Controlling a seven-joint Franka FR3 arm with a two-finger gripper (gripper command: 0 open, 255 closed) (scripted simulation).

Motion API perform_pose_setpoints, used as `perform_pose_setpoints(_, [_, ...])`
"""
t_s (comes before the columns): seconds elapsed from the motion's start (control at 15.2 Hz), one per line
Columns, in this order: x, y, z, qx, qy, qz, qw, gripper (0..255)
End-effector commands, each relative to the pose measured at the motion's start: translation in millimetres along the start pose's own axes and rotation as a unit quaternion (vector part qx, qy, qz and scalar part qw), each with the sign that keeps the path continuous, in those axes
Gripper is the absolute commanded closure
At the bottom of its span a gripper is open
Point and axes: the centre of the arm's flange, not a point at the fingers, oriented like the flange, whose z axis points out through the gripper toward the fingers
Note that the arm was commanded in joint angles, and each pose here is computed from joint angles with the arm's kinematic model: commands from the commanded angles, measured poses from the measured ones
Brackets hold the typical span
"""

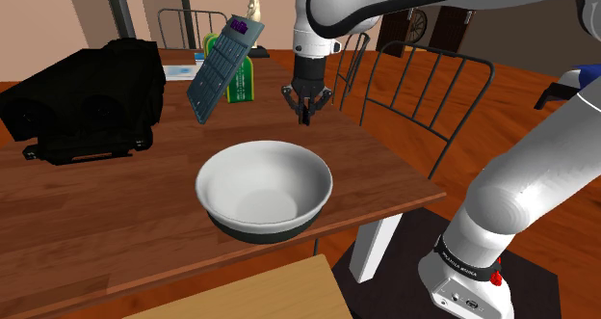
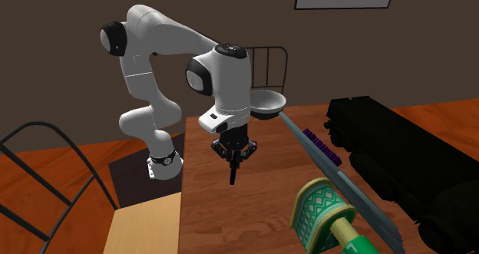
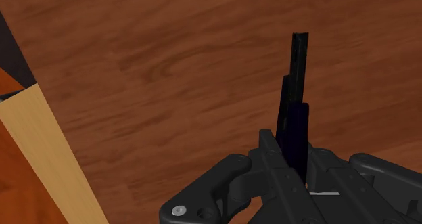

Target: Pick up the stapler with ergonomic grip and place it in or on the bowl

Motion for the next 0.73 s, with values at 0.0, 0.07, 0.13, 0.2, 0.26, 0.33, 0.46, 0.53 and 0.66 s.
perform_pose_setpoints(0.0, [0.5, 0.3, 0.9, -0.001, -0.001, 0.000, 1.0000, 255])
perform_pose_setpoints(0.07, [0.5, 0.0, 1.0, -0.001, -0.001, 0.000, 1.0000, 255])
perform_pose_setpoints(0.13, [0.2, 0.4, 1.2, -0.001, -0.001, 0.000, 1.0000, 255])
perform_pose_setpoints(0.2, [0.2, 0.3, -4.1, -0.001, -0.001, 0.000, 1.0000, 255])
perform_pose_setpoints(0.26, [0.1, 0.3, -9.4, -0.001, -0.001, 0.000, 1.0000, 255])
perform_pose_setpoints(0.33, [0.2, 0.2, -14.7, -0.001, -0.001, 0.000, 1.0000, 255])
perform_pose_setpoints(0.46, [0.1, 0.1, -25.2, -0.001, -0.001, 0.000, 1.0000, 255])
perform_pose_setpoints(0.53, [0.1, 0.1, -30.5, -0.001, -0.001, 0.000, 1.0000, 255])
perform_pose_setpoints(0.66, [0.1, 0.0, -41.1, -0.001, -0.001, 0.000, 1.0000, 255])
